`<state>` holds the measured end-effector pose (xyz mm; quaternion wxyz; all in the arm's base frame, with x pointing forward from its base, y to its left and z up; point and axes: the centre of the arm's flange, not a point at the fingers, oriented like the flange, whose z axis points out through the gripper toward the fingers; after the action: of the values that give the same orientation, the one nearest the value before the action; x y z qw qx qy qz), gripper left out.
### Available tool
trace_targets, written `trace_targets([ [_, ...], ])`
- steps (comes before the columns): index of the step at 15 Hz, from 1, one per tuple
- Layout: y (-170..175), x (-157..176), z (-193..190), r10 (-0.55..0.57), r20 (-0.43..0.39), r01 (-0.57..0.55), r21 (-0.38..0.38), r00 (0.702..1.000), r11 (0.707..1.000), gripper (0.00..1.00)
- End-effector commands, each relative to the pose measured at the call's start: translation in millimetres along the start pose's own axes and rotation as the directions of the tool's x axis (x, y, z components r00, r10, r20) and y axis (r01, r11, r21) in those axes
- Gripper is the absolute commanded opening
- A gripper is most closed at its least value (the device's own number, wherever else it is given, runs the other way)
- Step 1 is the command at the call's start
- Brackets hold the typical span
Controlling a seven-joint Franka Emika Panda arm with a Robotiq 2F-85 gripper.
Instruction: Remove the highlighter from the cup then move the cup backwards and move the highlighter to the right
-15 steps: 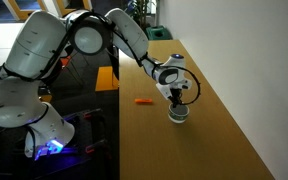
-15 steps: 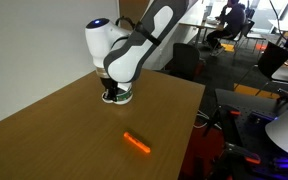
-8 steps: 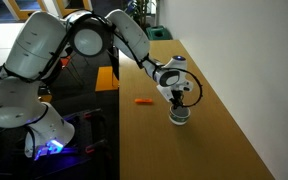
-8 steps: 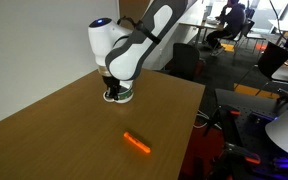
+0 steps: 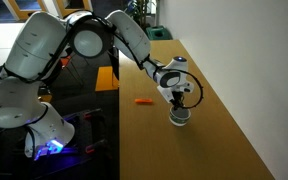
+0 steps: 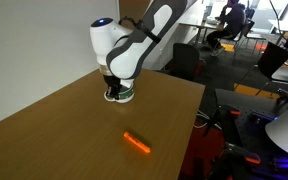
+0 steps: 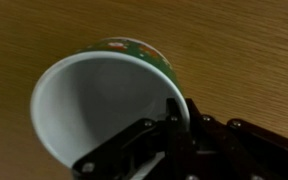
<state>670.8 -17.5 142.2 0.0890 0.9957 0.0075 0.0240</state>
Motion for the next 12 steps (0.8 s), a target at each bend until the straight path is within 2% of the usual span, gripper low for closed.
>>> trace_targets([
  [1, 8.7, 4.5, -18.2, -0.016, 0.001, 0.016, 0.008, 1.000, 1.000, 0.19],
  [3, 11.5, 5.2, -20.2, -0.011, -0.003, 0.011, 0.009, 1.000, 1.000, 0.26],
  [4, 12.8, 5.9, -21.9, -0.009, -0.007, 0.009, 0.009, 1.000, 1.000, 0.24],
  [7, 15.4, 5.0, -28.5, -0.002, -0.014, 0.002, 0.008, 1.000, 1.000, 0.31],
  [8, 16.3, 4.2, -30.9, 0.000, -0.014, 0.000, 0.009, 1.000, 1.000, 0.30],
  [12, 21.7, -2.4, -41.8, 0.012, -0.012, -0.011, 0.014, 1.000, 1.000, 0.48],
])
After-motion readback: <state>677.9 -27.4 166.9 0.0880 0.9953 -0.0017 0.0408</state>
